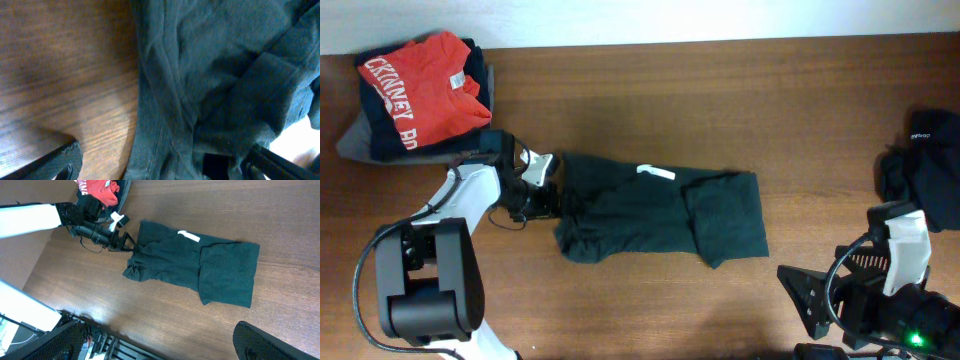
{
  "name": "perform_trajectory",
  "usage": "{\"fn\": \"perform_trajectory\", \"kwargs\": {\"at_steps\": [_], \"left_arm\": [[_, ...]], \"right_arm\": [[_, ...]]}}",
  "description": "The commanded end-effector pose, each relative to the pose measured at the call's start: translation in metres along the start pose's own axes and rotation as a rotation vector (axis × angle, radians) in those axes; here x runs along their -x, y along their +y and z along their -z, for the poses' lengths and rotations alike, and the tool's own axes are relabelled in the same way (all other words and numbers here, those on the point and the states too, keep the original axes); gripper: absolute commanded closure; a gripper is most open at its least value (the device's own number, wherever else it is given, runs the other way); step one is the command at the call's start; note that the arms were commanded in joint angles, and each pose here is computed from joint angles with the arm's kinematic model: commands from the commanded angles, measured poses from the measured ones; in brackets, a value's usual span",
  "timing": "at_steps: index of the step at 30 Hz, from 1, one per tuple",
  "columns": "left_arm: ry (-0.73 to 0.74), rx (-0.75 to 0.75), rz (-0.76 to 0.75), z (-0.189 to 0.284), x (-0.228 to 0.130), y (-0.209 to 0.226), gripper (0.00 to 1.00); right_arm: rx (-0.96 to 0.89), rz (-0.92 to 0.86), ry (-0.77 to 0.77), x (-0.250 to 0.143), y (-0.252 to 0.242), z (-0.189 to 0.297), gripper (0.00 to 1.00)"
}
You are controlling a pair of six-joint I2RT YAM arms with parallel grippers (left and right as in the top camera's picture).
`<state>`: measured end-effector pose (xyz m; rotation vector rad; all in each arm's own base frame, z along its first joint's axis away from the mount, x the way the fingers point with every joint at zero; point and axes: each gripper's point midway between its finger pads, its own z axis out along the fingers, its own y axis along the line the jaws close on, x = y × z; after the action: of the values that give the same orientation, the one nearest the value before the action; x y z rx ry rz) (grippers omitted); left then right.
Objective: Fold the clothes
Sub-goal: 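Grasp the left end and fold it rightward over the bundle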
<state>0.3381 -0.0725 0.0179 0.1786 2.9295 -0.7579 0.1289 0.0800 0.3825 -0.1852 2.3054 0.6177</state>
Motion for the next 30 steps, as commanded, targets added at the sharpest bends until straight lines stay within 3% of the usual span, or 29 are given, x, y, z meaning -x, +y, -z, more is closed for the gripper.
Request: {"fn": "perform_trajectory", "kwargs": {"at_steps": [1,16,30], "left_arm": [[0.037,-0.002,-0.019,-0.017,-0.007,0.010,0.01],[0.175,-0.174,0.039,-0.038,-0.039,-0.007,0.01],[0.223,-0.172,-0.008,-0.048,-0.047,-0.027,0.01]], "right_arm": [[-0.005,0.005,0.000,0.000,0.001,0.002,0.01],[-0.005,0.005,0.000,0.000,0.001,0.002,0.01],[-0.005,0.005,0.000,0.000,0.001,0.002,0.01]]}}
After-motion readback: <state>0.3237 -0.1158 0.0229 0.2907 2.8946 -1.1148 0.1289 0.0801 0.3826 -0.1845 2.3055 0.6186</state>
